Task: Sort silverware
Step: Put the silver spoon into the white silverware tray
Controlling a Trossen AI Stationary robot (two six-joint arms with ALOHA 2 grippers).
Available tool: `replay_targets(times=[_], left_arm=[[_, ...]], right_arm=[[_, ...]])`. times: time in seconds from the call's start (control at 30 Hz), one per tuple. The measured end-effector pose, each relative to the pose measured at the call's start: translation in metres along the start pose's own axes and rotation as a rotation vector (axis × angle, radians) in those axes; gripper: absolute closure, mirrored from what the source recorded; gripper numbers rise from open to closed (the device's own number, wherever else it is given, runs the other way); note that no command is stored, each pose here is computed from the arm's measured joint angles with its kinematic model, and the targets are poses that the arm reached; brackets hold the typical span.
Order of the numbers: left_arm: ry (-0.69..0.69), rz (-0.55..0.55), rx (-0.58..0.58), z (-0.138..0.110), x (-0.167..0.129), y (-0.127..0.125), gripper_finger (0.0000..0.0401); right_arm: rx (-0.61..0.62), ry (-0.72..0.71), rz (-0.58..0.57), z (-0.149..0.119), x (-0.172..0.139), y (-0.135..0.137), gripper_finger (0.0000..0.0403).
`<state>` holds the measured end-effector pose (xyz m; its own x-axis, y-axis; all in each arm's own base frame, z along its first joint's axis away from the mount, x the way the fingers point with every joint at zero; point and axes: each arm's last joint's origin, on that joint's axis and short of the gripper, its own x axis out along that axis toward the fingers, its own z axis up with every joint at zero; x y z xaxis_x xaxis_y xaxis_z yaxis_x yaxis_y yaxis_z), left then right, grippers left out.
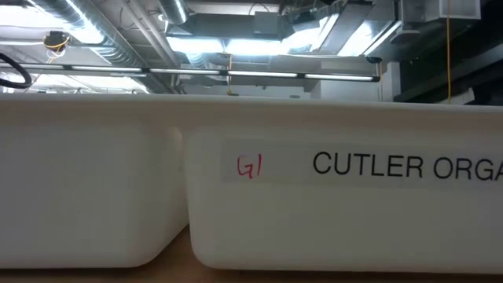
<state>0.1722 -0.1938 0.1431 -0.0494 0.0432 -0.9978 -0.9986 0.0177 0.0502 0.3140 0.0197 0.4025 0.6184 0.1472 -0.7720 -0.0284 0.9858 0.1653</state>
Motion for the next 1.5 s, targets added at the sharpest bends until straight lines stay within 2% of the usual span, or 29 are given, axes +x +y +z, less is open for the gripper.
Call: replay_targets(times=[0.33,0.77,1.33,1.5], left_arm=[[-0.146,-0.107,0.012,0.007,0.005,-0.001,0.0321],[-0.146,-0.123,0.037,0.004,-0.002,-0.003,0.0393],[-0.076,-0.143,0.131,-0.007,-0.021,-0.012,0.0399],[-0.059,-0.120,0.228,-0.007,-0.021,-0.011,0.0395]], right_arm=[[0.000,0.000,0.000,0.000,0.000,0.000,0.0247],[0.000,0.001,0.000,0.000,0.000,0.000,0.0247],[0.000,0.001,0.000,0.000,0.000,0.000,0.0247],[0.000,0.001,0.000,0.000,0.000,0.000,0.0247]])
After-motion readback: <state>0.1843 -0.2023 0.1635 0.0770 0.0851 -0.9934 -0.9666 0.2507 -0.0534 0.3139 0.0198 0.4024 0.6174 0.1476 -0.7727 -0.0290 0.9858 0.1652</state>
